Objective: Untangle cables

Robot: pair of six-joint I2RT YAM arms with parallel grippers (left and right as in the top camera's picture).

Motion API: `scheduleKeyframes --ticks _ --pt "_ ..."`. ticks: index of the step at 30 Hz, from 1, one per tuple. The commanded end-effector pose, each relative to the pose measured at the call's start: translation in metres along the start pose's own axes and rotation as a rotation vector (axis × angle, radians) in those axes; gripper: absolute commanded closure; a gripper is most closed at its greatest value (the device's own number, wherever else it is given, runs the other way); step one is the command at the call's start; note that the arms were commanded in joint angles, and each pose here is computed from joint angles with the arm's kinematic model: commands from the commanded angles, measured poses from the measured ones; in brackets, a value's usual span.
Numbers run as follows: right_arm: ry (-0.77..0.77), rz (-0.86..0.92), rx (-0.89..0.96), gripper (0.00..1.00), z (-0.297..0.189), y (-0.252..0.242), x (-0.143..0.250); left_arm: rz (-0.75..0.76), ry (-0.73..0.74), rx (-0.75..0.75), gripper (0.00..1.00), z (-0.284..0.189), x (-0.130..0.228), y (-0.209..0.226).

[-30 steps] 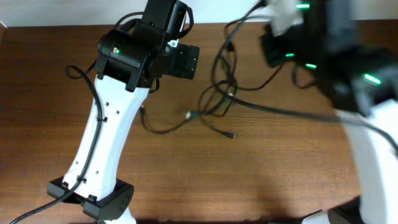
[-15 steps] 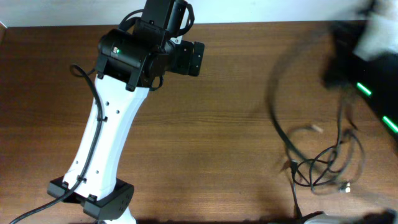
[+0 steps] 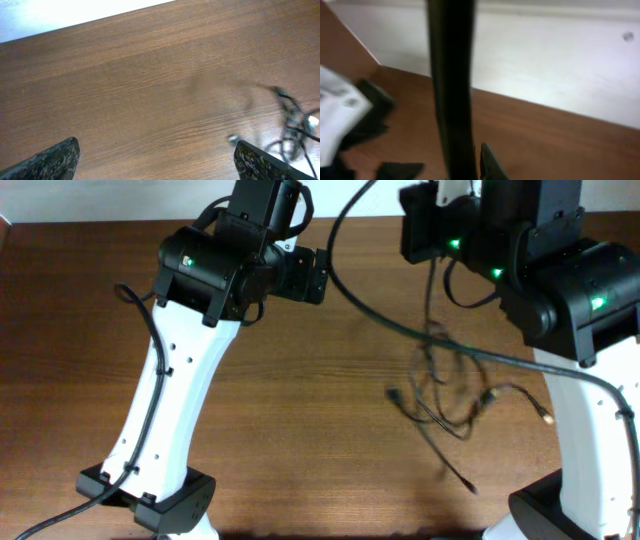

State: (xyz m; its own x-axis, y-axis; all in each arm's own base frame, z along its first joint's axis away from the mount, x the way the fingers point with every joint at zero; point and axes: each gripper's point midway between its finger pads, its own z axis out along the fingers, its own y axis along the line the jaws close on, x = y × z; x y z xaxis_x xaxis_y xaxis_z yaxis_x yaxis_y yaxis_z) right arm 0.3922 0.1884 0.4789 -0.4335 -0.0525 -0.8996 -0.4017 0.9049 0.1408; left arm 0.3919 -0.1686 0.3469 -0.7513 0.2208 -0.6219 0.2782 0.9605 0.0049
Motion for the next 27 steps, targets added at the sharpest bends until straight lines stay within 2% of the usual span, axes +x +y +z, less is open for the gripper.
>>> scheduleKeyframes --ticks 1,5,11,20,25,27 --pt "-0.125 -0.001 -0.029 0.96 -0.028 0.011 -0.032 0.016 0.005 0.013 0.01 0.003 0.0 -0.003" --pt "-0.169 -0.025 0.106 0.96 -0.033 -0.013 -0.042 0.015 0.008 0.051 0.01 0.004 0.0 -0.01" --pt "-0.077 -0.067 0.415 0.96 -0.04 -0.071 -0.02 0.016 0.022 0.09 0.01 0.01 0.001 -0.018" --pt "-0.04 -0.01 0.526 0.96 -0.062 -0.12 -0.011 0.051 0.111 0.473 0.01 0.065 0.002 -0.1" --pt "-0.053 -0.001 0.544 0.96 -0.076 -0.126 -0.013 0.006 0.136 0.478 0.01 0.111 0.0 -0.108" --pt "-0.052 -0.001 0.544 0.96 -0.078 -0.126 -0.012 -0.039 0.176 0.43 0.01 0.133 0.007 -0.104"
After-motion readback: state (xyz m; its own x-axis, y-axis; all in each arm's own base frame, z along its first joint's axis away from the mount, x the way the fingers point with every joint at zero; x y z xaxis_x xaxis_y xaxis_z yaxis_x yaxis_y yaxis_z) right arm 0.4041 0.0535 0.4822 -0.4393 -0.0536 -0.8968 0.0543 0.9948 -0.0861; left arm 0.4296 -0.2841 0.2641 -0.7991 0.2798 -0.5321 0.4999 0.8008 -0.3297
